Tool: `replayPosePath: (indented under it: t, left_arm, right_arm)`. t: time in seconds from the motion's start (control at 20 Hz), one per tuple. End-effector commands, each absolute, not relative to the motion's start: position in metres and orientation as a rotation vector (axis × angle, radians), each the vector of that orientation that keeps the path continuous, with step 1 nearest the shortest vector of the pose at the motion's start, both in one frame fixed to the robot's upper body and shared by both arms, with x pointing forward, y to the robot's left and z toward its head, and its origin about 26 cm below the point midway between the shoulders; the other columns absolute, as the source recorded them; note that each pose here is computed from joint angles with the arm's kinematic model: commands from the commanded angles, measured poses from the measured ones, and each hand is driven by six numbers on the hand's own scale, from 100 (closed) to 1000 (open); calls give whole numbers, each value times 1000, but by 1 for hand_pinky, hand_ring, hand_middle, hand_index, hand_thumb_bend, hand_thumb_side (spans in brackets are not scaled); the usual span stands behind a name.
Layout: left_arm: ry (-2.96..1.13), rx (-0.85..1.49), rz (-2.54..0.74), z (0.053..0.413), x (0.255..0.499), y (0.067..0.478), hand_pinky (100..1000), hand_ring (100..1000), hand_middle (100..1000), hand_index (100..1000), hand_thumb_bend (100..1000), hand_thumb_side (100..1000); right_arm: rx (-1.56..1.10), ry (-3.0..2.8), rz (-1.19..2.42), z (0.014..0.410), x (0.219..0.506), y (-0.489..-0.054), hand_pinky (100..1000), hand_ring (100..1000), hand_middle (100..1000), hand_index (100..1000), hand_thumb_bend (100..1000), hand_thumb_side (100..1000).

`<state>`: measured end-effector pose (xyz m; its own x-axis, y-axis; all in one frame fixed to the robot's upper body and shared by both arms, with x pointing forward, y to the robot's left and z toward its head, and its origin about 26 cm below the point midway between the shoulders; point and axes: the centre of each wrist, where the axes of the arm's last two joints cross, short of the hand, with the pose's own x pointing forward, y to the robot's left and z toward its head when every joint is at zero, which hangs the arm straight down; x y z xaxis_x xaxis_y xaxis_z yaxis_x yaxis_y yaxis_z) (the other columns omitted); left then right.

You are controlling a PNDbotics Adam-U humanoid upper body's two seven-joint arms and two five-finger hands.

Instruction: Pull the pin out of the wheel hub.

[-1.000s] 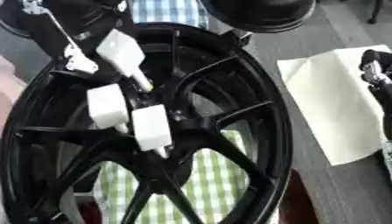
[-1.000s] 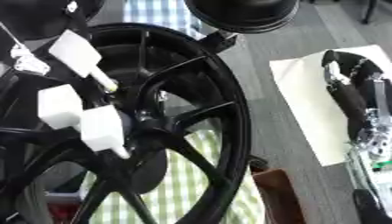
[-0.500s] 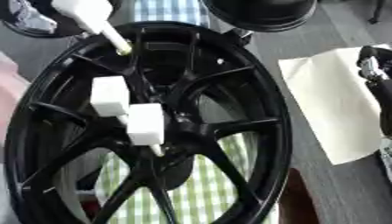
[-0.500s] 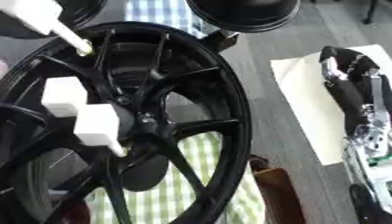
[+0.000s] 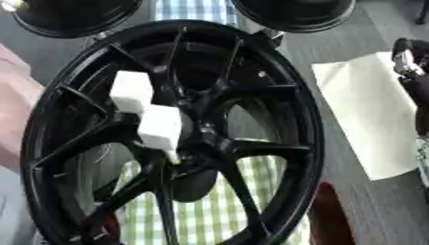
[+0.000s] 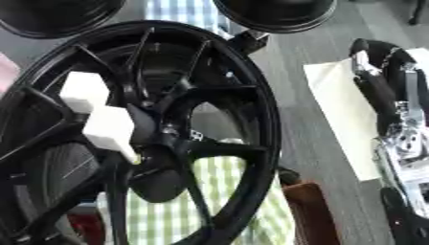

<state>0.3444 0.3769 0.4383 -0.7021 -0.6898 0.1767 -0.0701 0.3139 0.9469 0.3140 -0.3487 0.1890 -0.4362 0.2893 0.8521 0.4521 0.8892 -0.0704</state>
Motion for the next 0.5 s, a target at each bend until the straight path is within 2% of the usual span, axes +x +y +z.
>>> replayPosePath:
  t: [0.05,0.15,0.2,0.5]
  left_arm:
    - [-2062,771,-1334,453,320,400,689,491,264,346,387,100]
    - [-2069,784,-1317,446,316,402,689,491,264,346,387,100]
    - [-2058,808,-1290,444,314,408,683,491,272,361,355,100]
    - [-1876,913,-904,395,322,476,674,496,292,400,310,100]
  right_arm:
    - [-572,-2089,-189,202,310,-354,814,765,587,702,242,432]
    - [-568,-2090,-185,202,310,-353,814,765,587,702,242,432]
    - [-577,-2088,-192,202,310,-355,814,765,588,703,238,430]
    - [-611,-2074,-221,198,306,-361,814,764,588,703,236,431]
